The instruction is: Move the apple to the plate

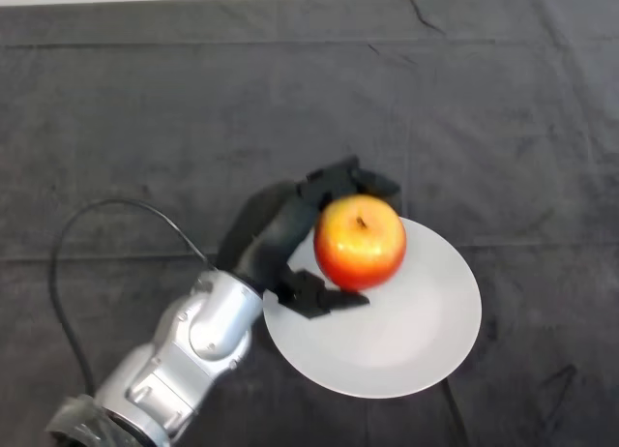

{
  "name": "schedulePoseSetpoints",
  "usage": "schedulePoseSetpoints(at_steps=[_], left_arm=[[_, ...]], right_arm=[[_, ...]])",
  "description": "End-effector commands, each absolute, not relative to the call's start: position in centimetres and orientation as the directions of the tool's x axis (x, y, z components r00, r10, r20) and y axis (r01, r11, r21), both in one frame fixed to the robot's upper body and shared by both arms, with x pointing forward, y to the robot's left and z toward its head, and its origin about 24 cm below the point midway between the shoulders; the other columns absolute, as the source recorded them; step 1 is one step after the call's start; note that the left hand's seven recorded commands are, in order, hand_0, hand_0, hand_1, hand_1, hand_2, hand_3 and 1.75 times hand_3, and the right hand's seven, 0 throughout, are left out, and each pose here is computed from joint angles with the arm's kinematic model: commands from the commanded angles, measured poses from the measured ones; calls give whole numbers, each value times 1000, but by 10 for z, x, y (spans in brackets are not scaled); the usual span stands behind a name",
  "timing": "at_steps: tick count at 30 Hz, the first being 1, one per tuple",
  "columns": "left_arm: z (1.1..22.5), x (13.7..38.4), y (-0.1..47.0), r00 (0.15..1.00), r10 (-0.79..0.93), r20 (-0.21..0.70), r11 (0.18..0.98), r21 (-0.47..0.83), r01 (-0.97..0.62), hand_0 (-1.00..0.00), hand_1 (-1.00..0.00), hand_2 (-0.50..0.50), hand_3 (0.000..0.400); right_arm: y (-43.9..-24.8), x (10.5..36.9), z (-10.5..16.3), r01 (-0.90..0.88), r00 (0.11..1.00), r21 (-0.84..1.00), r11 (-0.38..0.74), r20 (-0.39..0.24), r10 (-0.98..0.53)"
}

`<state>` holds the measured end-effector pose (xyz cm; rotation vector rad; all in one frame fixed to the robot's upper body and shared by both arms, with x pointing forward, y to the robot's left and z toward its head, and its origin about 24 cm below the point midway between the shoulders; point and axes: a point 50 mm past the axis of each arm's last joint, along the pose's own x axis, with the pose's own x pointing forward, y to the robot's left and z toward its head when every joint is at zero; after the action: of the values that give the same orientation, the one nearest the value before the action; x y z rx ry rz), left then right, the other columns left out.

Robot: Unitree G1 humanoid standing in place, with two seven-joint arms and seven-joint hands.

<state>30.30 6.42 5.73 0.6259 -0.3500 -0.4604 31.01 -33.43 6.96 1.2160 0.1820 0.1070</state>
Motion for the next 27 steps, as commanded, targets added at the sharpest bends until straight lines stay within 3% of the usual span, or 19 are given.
schedulePoseSetpoints(at_steps=[1,4,5,6,7,8,9,10,11,12,13,15,27], left_arm=[[53,308,65,836,-532,138,675,665,319,-1000,-1000,0,400],[51,309,65,835,-537,121,663,672,329,-1000,-996,-2,400],[51,309,65,834,-539,116,659,675,332,-933,-941,4,376],[51,309,65,834,-540,112,656,677,334,-933,-941,4,376],[51,309,65,834,-541,110,654,678,335,-745,-886,71,355],[51,310,65,834,-542,107,651,681,336,-514,-749,118,300],[51,310,66,833,-543,104,648,683,337,-376,-635,129,254],[51,310,66,833,-543,103,646,685,337,-196,-490,147,196],[51,310,66,834,-543,102,645,687,336,-12,-231,110,93],[51,311,66,834,-543,101,643,688,336,0,-180,90,72],[50,311,66,834,-543,100,641,690,335,0,-63,31,25],[51,311,67,834,-542,99,639,694,333,0,0,0,0],[60,316,82,842,-528,108,637,706,309,0,0,0,0]], right_arm=[[-340,311,79,-14,987,937,350,-43,153],[-340,311,79,-14,987,937,349,-43,153],[-340,311,79,-14,987,937,349,-43,153],[-340,311,79,-14,987,937,349,-42,153],[-340,311,79,-14,987,937,349,-42,153],[-340,311,79,-14,987,937,349,-42,153],[-340,311,79,-14,987,937,348,-42,153],[-340,311,79,-14,987,937,348,-42,153],[-340,311,79,-14,987,937,348,-42,153],[-340,311,80,-14,987,937,348,-42,153],[-340,311,80,-14,987,937,348,-42,153],[-340,311,80,-14,987,937,348,-42,153],[-340,311,80,-14,987,938,347,-42,154]])
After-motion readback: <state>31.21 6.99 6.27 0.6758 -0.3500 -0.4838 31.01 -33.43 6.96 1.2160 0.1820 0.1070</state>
